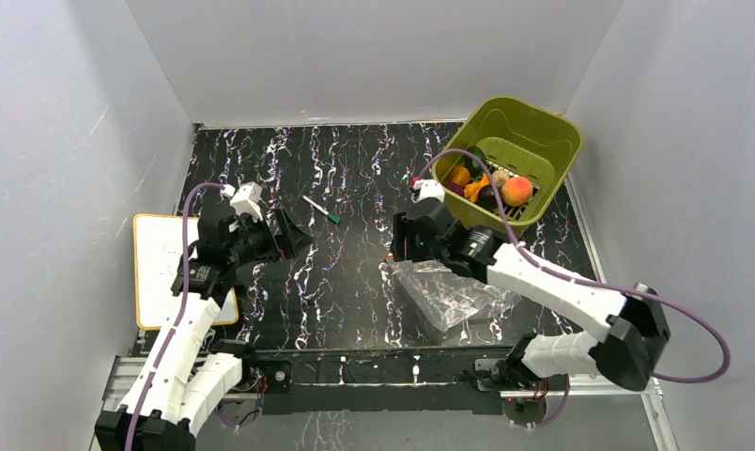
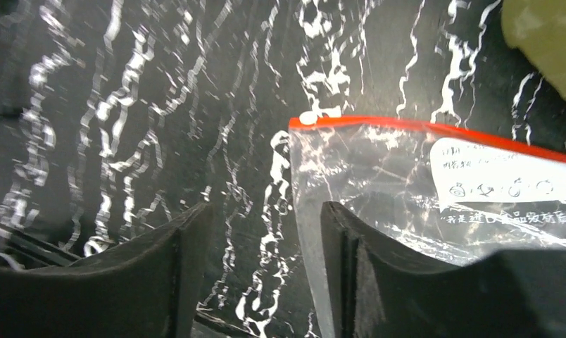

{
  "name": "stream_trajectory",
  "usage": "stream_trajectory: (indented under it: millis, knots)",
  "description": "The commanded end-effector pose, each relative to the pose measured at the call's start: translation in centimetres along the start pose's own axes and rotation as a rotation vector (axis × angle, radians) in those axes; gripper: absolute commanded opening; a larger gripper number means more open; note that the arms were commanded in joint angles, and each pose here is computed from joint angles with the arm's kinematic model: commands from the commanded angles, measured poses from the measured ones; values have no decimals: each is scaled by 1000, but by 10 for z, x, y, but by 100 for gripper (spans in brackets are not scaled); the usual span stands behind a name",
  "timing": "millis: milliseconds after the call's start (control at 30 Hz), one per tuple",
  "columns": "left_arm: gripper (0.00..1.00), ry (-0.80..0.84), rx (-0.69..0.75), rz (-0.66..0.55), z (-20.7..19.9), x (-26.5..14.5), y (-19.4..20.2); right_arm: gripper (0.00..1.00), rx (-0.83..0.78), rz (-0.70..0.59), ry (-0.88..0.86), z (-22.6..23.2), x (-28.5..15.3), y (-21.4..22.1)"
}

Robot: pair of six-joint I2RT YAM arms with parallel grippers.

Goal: Place the food in the zip-top bag and seal the zipper
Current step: Pick up the zipper food storage bag at the center of the board.

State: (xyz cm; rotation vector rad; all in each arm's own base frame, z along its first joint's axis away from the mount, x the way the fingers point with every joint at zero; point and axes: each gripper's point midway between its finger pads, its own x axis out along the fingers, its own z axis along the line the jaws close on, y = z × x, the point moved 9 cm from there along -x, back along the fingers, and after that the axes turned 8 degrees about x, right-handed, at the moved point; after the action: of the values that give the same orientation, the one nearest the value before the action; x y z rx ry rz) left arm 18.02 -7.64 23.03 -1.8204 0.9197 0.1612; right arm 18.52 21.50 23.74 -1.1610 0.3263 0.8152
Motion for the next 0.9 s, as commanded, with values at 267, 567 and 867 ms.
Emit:
stream_trajectory:
  millis: [267, 567, 867]
  knots:
    - [98, -9, 18, -64, 4, 3, -1, 42, -131, 193, 129, 2, 47, 33]
    - [98, 24, 76, -101, 0, -4, 1, 43, -252, 45, 218, 18, 56, -11]
    - [98, 50, 116, -115, -3, -11, 1, 43, -310, -48, 380, 30, 71, -57]
